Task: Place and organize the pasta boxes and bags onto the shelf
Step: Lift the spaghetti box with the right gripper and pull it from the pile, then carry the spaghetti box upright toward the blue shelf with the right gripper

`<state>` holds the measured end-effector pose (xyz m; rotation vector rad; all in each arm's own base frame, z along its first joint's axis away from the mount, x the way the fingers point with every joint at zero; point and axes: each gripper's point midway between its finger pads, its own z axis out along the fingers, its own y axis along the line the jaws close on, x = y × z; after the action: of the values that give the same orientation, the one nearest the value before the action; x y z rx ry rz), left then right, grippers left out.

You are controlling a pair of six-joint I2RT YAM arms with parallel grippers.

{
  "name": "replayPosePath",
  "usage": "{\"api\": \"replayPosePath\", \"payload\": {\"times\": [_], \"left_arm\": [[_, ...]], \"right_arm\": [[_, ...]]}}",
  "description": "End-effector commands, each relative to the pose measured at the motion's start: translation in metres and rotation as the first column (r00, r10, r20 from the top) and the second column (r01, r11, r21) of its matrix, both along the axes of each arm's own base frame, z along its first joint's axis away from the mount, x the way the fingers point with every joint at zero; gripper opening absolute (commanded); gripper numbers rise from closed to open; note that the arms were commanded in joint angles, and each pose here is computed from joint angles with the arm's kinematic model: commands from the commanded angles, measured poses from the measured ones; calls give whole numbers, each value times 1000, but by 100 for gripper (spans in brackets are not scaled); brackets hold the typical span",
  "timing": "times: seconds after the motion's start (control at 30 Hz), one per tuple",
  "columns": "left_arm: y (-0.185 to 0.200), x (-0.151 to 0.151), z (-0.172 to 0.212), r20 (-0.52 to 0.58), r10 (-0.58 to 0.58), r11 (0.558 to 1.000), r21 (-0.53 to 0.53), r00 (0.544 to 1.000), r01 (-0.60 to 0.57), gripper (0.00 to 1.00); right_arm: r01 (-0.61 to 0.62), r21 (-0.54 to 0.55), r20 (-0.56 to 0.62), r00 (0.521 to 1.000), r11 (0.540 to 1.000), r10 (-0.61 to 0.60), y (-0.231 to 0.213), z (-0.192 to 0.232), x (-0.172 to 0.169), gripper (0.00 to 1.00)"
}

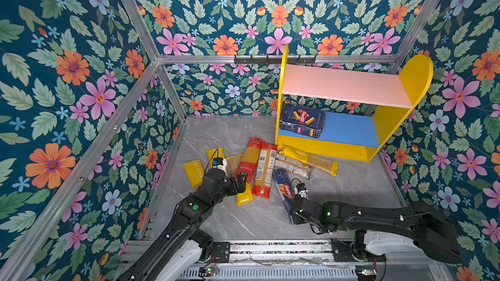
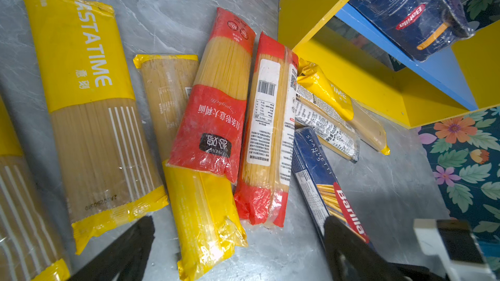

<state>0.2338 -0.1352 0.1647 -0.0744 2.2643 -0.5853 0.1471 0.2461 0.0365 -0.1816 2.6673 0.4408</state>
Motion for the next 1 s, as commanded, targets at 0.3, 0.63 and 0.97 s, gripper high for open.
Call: {"api": "replayPosePath", "payload": {"times": [0.3, 0.63, 0.97], "left_arm": [[0, -4, 0, -1, -5, 1000, -21, 1000, 5, 100], [-5, -1, 1, 4, -19, 999, -29, 1000, 20, 100], [-13, 10, 24, 33, -40, 999, -20, 999, 41, 100]], "right_arm": [[-17, 143, 45, 999, 990, 11, 30, 26, 10, 29], [-48, 323, 134, 991, 945, 4, 15, 93, 3, 27], [-9, 304, 227, 972, 953, -63, -24, 133, 7, 27]]}}
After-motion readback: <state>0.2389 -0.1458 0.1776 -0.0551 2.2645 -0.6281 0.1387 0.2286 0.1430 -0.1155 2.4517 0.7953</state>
